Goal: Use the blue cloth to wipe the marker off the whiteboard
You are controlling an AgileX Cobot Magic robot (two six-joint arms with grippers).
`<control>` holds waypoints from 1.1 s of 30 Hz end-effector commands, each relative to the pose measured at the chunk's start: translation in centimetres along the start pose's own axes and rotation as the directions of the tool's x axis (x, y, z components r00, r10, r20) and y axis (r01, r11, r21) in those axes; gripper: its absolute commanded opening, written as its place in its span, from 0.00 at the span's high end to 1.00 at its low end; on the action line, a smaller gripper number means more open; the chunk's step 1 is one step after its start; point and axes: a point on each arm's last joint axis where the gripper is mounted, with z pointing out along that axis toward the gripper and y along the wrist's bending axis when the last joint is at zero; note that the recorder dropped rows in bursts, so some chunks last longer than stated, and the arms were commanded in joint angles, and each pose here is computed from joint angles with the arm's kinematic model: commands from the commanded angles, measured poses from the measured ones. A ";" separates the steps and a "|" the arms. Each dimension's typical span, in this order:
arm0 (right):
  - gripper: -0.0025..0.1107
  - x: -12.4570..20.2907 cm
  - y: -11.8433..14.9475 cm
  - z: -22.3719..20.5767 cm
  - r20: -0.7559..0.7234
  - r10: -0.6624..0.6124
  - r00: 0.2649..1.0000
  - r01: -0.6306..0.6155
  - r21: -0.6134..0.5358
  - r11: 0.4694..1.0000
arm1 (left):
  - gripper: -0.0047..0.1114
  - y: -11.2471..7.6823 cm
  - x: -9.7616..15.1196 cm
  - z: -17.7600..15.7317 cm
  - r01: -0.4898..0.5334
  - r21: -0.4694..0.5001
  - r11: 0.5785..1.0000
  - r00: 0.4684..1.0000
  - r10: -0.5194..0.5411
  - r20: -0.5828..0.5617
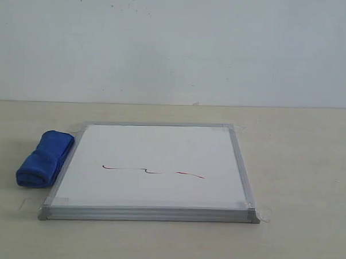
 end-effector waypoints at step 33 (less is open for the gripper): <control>0.98 -0.1 0.0 0.0 0.015 0.000 1.000 0.000 0.002 1.000 | 0.93 -1.1 -8.0 -4.3 0.156 0.124 0.980 0.972 -0.175 0.160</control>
